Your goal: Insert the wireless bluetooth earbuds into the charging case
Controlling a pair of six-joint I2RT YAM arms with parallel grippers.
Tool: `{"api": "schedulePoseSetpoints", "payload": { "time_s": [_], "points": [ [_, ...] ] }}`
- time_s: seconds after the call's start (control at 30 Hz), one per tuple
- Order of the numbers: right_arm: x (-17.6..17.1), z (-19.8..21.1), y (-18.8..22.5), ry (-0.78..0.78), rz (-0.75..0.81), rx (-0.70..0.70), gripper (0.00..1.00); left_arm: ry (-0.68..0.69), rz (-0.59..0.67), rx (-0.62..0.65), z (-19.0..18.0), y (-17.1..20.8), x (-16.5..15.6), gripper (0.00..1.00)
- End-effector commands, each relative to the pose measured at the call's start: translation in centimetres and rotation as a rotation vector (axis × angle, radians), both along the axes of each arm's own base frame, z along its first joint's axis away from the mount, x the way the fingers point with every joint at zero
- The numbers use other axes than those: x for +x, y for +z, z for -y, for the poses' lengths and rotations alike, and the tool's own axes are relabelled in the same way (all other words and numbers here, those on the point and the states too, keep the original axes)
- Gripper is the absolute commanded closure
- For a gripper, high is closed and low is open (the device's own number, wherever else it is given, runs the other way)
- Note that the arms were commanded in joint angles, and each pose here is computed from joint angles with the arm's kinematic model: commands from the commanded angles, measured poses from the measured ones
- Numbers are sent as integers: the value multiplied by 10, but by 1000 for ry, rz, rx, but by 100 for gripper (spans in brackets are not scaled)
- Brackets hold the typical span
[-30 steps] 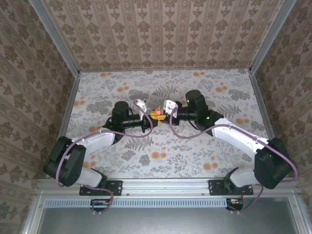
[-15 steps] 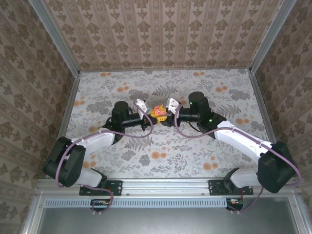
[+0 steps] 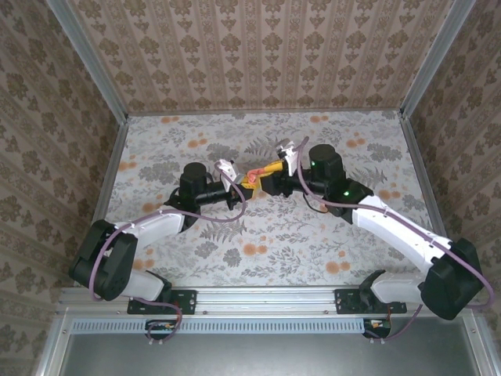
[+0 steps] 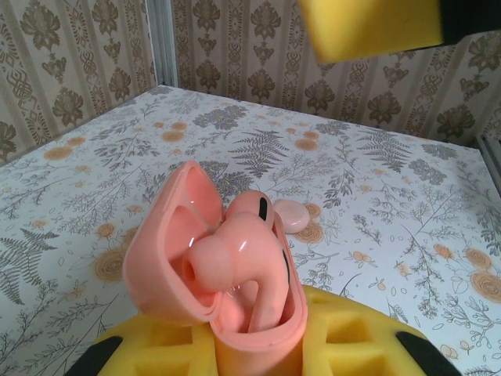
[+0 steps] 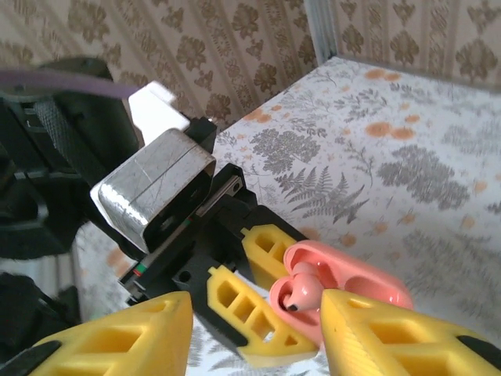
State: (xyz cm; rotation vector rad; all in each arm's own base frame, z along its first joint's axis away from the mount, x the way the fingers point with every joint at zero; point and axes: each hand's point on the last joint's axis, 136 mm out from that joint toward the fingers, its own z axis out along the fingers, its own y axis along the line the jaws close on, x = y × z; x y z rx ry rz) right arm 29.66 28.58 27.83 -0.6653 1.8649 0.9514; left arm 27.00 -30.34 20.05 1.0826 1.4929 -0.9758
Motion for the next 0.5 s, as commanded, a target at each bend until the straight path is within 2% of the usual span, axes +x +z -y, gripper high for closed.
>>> {"api": "schedulePoseSetpoints", "payload": {
  "time_s": [0.0,0.23,0.47],
  "points": [
    [-7,10,9,-104,-206,99,55,-16,51,-14,-1,11,-3,82],
    [-5,2,8,-155,-452,211,60,-24,51,-19,0,13,-3,82],
    [6,-6,7,-178,-520,210,62,-39,50,-27,1,16,-6,82]
  ]
}}
